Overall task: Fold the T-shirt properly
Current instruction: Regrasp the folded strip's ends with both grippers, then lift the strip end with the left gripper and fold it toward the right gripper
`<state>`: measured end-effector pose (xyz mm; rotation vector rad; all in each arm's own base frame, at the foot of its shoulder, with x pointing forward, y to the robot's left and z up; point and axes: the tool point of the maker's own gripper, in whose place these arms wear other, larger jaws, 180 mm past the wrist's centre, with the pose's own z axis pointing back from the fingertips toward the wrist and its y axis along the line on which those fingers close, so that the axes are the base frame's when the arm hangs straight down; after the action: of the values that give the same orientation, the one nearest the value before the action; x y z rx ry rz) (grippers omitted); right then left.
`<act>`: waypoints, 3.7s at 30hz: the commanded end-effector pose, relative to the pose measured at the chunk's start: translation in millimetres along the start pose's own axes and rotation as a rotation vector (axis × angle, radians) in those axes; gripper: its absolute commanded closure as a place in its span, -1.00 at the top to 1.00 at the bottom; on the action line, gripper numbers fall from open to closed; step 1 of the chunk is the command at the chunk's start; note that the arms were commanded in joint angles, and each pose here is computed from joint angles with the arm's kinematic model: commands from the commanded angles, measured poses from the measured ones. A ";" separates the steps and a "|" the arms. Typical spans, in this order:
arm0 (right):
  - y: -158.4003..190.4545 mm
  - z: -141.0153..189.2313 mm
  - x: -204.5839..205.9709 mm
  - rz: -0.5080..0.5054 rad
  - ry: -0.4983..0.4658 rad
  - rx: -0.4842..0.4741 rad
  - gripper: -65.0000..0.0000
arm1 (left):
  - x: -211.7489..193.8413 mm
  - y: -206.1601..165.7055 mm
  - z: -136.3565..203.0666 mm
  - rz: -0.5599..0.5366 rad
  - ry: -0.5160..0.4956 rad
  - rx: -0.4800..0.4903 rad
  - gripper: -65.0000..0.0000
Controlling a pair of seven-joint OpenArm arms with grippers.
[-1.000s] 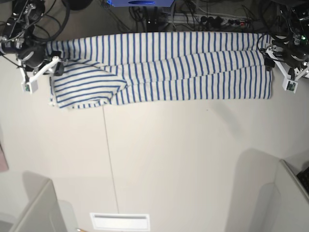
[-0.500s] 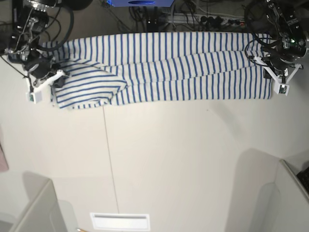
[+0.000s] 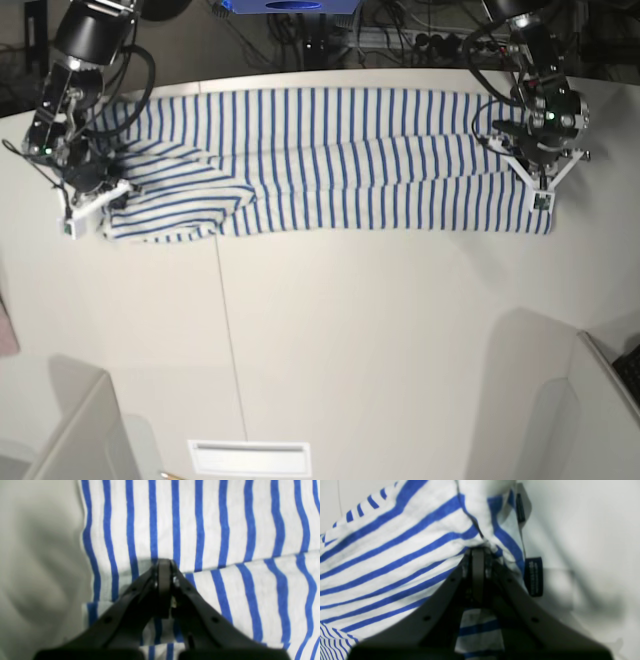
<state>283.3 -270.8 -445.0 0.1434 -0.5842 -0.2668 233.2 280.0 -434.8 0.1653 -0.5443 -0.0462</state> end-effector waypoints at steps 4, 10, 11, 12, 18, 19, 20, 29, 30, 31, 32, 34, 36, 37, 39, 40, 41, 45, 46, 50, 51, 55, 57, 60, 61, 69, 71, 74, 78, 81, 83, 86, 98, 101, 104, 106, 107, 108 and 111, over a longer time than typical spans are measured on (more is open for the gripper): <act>-7.6 -9.3 39.2 0.001 -0.024 -0.044 -1.00 | 5.1 3.2 -11.5 -0.023 0.081 0.026 -1.00; -1.7 -3.4 79.1 0.036 -0.064 -0.057 -1.00 | 56.2 16.6 1.9 -0.019 0.060 0.074 -1.00; 0.7 1.3 85.2 0.046 -0.078 -0.058 -1.00 | 63.2 19.7 7.0 -0.021 0.046 0.087 -1.00; 5.1 6.5 91.3 0.053 -0.099 -0.054 -1.00 | 72.4 21.7 13.1 -0.027 0.023 0.100 -1.00; 34.2 47.6 129.0 0.119 -0.236 -0.047 -1.00 | 110.9 31.8 42.8 -0.053 -0.067 0.152 -1.00; 39.7 56.0 135.5 0.131 -0.264 -0.045 -1.00 | 110.3 32.3 44.8 -0.075 -0.053 0.148 -1.00; 44.0 65.1 141.4 0.145 -0.292 -0.048 -1.00 | 110.6 32.1 47.2 -0.107 -0.045 0.144 -1.00; 72.7 104.5 112.2 0.193 -0.368 -0.040 -1.00 | 53.6 79.2 73.2 -0.120 0.042 0.232 -1.00; 73.8 103.0 109.8 0.189 -0.363 -0.037 -1.00 | 47.0 81.1 74.3 -0.111 0.053 0.235 -1.00; 75.2 101.9 108.6 0.184 -0.361 -0.032 -1.00 | 44.2 81.4 74.7 -0.104 0.054 0.231 -1.00; 76.6 100.7 107.0 0.186 -0.357 -0.028 -1.00 | 41.8 80.3 74.9 -0.092 0.047 0.217 -1.00; 75.0 96.2 92.9 0.183 -0.324 -0.028 -1.00 | 29.4 82.6 78.9 -0.032 0.025 0.183 -1.00; 75.8 94.4 87.7 0.180 -0.310 -0.025 -1.00 | 21.4 89.0 84.9 0.065 -0.028 0.144 -1.00; 75.2 93.3 85.6 0.179 -0.301 -0.025 -1.00 | 20.2 94.9 89.4 0.121 -0.065 0.132 -1.00; 71.9 90.9 73.9 0.177 -0.276 -0.030 -1.00 | 8.1 103.4 98.1 0.192 -0.093 0.124 -1.00; 70.9 90.5 70.9 0.178 -0.271 -0.031 -1.00 | 8.1 103.9 100.1 0.210 -0.113 0.111 -0.79; 70.2 90.4 68.6 0.178 -0.267 -0.033 -1.00 | 10.0 104.0 101.5 0.207 -0.125 0.101 -0.44; 72.5 88.3 59.2 0.167 -0.249 -0.025 -1.00 | 15.3 102.7 102.4 0.208 -0.154 0.072 0.57; 72.9 88.1 59.0 0.166 -0.249 -0.024 -1.00 | 20.6 102.4 100.8 0.216 -0.169 0.065 0.71; 72.7 88.6 56.5 0.166 -0.246 -0.025 -1.00 | 10.3 102.0 81.1 0.267 -0.122 0.034 0.78; 72.3 88.4 55.3 0.166 -0.243 -0.026 -1.00 | 8.5 102.2 75.4 0.278 -0.111 0.021 0.78; 70.0 88.7 47.7 0.168 -0.227 -0.031 -1.00 | -0.1 91.7 53.9 0.281 -0.056 -0.051 0.78; 69.0 88.3 44.5 0.168 -0.220 -0.033 -1.00 | 3.6 89.9 48.9 0.290 -0.084 -0.063 0.78; 66.8 87.6 37.4 0.168 -0.203 -0.036 -1.00 | 3.4 90.1 49.1 0.292 -0.101 -0.061 0.78; 66.6 87.5 36.8 0.168 -0.202 -0.037 -1.00 | 4.5 89.9 49.1 0.293 -0.105 -0.063 0.78; 66.9 87.3 37.7 0.167 -0.203 -0.036 -1.00 | 18.8 78.8 47.2 0.307 -0.155 -0.124 0.78; 67.0 87.7 38.1 0.168 -0.205 -0.036 -1.00 | 20.3 76.5 41.4 0.325 -0.154 -0.140 0.78; 67.0 87.7 38.1 0.168 -0.205 -0.036 -1.00 | 18.2 61.7 25.7 0.337 -0.122 -0.198 0.78; 67.3 87.2 35.9 0.168 -0.200 -0.035 -1.00 | 18.3 49.8 10.5 0.371 -0.099 -0.250 0.78; 67.3 87.1 35.2 0.169 -0.198 -0.035 -1.00 | 14.9 46.0 6.4 0.384 -0.086 -0.265 0.78; 67.3 87.1 35.2 0.169 -0.198 -0.035 -1.00 | 12.2 45.5 5.1 0.388 -0.078 -0.268 0.78; 66.6 87.2 34.6 0.168 -0.197 -0.036 -1.00 | 3.9 41.8 0.0 0.405 -0.053 -0.283 0.77; 65.4 87.7 35.6 0.167 -0.199 -0.039 -1.00 | -30.5 32.0 -14.9 0.426 0.068 -0.293 -0.46; 63.9 88.1 35.8 0.164 -0.200 -0.042 -1.00 | -31.1 33.4 -14.9 0.424 0.071 -0.290 -0.91; 63.4 88.2 35.8 0.163 -0.200 -0.043 -1.00 | -26.6 44.6 -13.2 0.415 0.063 -0.272 -1.00; 63.4 88.2 35.8 0.163 -0.200 -0.043 -1.00 | -22.5 52.6 -11.7 0.413 0.051 -0.258 -1.00; 63.4 88.2 35.8 0.163 -0.200 -0.043 -1.00 | -18.6 58.5 -10.6 0.404 0.039 -0.248 -1.00; 63.4 88.2 35.8 0.163 -0.200 -0.043 -1.00 | -11.2 63.2 -10.1 0.403 0.011 -0.240 -1.00; 63.4 88.2 35.8 0.163 -0.200 -0.043 -1.00 | -1.9 70.3 -7.9 0.396 -0.031 -0.220 -1.00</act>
<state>267.3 -222.7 -353.1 0.0349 -0.7310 -0.1446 247.2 340.2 -426.5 -0.2131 -0.6567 0.2840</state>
